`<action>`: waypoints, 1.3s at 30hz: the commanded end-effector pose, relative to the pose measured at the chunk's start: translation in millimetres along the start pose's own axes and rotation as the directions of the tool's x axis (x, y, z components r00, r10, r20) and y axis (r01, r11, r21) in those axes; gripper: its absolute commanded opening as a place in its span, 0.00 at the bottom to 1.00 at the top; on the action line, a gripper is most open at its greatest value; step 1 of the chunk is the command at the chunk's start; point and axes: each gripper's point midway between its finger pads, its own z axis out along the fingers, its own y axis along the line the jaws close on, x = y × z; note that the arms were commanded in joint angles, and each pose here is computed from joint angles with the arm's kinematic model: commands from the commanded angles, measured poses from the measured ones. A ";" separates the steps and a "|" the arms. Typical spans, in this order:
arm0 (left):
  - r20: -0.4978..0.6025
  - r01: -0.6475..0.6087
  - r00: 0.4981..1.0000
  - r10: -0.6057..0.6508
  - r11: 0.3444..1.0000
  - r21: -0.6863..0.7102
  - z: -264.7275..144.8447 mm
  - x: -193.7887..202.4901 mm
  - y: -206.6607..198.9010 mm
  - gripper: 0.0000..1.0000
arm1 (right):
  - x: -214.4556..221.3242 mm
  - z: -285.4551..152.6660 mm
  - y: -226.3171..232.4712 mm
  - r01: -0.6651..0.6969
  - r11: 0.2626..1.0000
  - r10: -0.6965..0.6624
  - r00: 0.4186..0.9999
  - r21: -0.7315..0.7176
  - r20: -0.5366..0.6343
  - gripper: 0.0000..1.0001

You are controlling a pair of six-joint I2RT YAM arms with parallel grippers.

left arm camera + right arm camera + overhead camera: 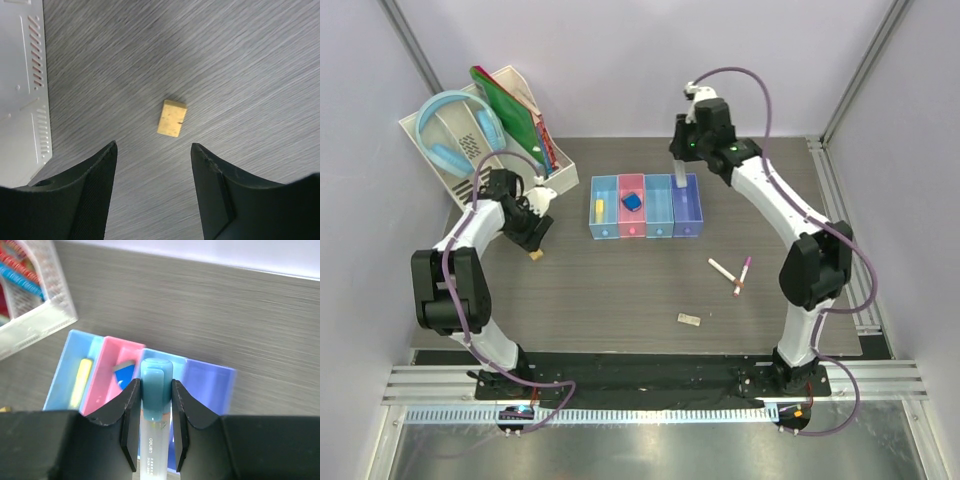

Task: Sort the stationery into containers
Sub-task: Place the stationery in the storage box.

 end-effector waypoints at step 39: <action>-0.052 -0.099 0.992 0.115 0.965 0.245 46.6 34.1 -33.2 0.48 | 101.5 124.3 209.0 0.129 0.945 -0.151 0.987 -0.299 -0.052 0.01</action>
